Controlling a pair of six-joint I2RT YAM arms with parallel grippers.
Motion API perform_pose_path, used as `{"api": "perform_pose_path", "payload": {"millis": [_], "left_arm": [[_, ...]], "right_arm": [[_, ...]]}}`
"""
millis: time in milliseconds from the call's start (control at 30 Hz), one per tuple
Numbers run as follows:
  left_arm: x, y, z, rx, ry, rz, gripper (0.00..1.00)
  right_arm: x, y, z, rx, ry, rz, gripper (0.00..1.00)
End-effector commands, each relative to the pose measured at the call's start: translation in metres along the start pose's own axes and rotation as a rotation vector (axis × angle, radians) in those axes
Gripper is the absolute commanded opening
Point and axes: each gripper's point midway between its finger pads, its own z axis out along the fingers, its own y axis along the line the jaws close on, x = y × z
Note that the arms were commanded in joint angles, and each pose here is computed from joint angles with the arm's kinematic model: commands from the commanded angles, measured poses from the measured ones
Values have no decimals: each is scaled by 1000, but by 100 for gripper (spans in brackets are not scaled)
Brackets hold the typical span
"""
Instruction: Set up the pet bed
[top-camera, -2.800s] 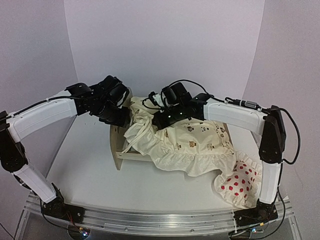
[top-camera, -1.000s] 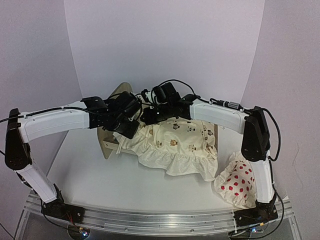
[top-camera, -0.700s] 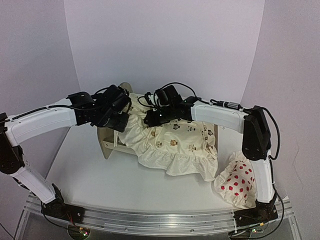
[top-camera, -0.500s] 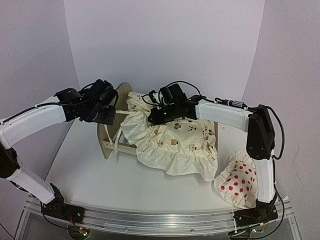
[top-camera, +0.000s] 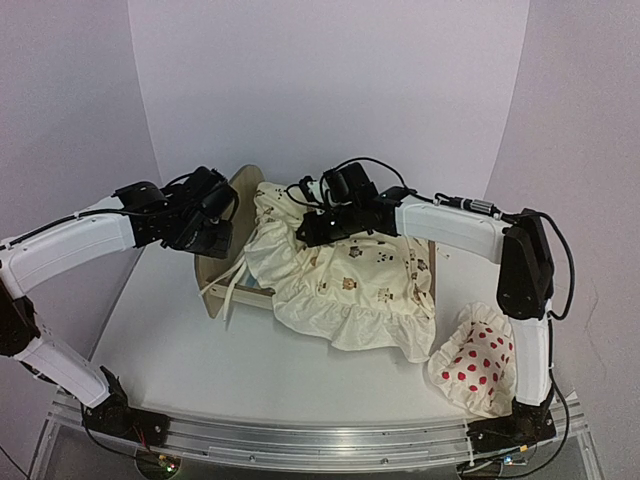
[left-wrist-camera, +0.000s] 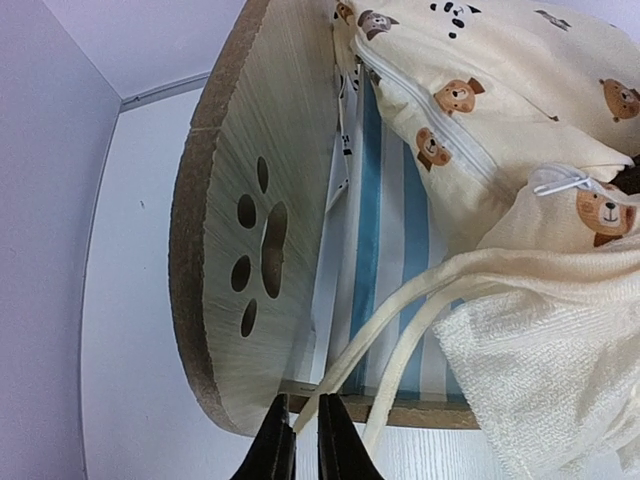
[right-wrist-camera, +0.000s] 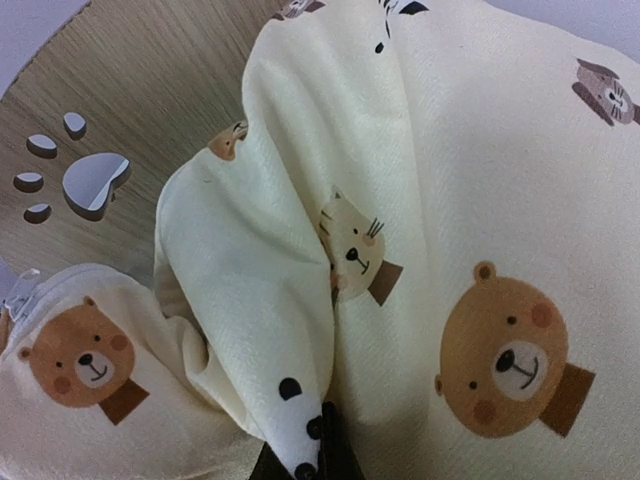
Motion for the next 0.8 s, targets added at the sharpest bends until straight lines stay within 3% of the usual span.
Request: {"api": "perform_pose_path", "payload": {"millis": [0, 367, 767], "left_arm": [[-20, -12, 0, 47, -47, -4, 11], [3, -21, 4, 109, 18, -8, 39], [33, -10, 8, 86, 75, 4, 46]], "right_arm": [[-24, -5, -25, 6, -53, -4, 0], [-17, -1, -23, -24, -32, 10, 0], [-13, 5, -33, -53, -22, -33, 0]]}}
